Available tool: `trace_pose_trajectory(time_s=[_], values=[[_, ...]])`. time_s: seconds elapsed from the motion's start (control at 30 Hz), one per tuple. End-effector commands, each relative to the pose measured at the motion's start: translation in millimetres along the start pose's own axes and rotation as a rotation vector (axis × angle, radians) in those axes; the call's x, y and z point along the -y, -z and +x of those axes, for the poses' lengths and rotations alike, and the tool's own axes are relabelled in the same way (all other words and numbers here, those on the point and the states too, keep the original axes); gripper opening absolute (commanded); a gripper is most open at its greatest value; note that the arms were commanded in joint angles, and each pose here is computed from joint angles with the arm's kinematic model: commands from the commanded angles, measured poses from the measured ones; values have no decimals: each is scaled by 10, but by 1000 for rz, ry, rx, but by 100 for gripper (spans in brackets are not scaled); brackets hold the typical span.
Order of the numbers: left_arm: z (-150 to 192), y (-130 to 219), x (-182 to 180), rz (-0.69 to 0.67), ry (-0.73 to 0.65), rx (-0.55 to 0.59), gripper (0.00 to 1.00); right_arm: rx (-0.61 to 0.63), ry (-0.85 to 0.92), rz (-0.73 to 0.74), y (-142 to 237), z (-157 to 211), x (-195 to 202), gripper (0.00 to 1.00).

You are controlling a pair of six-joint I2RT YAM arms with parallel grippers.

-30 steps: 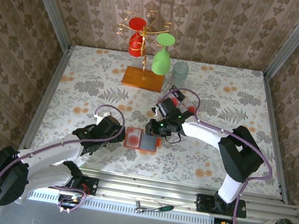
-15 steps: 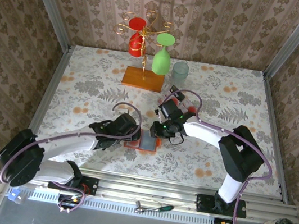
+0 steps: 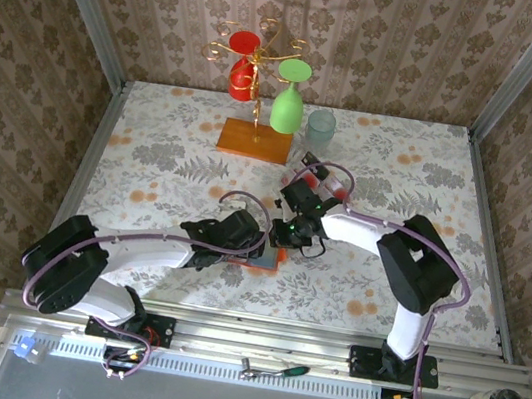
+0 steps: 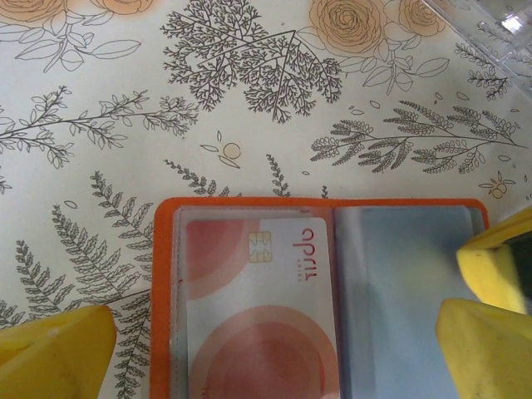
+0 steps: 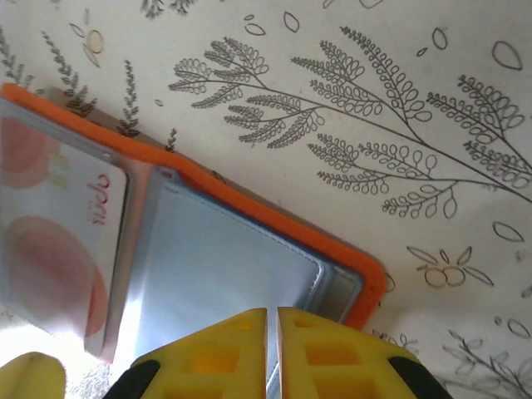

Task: Put the credit cards into the card holder
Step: Turn over the card slot at the card holder.

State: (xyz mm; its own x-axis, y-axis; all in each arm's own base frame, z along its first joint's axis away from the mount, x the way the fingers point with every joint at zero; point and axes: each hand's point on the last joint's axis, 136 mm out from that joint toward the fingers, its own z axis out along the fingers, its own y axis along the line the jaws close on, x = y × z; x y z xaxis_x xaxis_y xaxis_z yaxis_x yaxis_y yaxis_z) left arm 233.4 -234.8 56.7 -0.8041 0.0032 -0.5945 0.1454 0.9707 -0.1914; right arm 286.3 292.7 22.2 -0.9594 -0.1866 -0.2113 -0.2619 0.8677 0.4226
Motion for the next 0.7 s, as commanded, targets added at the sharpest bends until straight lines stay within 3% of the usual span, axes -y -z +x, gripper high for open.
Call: trace_pose_trajectory(time_s=[0.0,0.57,0.67], values=[[70,-40,-23,-4,6,-4,100,-38,2,-28,-59,21,-37,12],[268,-111,-171,-45,-9,-28,100,-41,-49,-99,-141,3,-150,12],[315,-135,-211,-56,-14,-35,95,-38,-53,-102,-135,-7,-157,12]])
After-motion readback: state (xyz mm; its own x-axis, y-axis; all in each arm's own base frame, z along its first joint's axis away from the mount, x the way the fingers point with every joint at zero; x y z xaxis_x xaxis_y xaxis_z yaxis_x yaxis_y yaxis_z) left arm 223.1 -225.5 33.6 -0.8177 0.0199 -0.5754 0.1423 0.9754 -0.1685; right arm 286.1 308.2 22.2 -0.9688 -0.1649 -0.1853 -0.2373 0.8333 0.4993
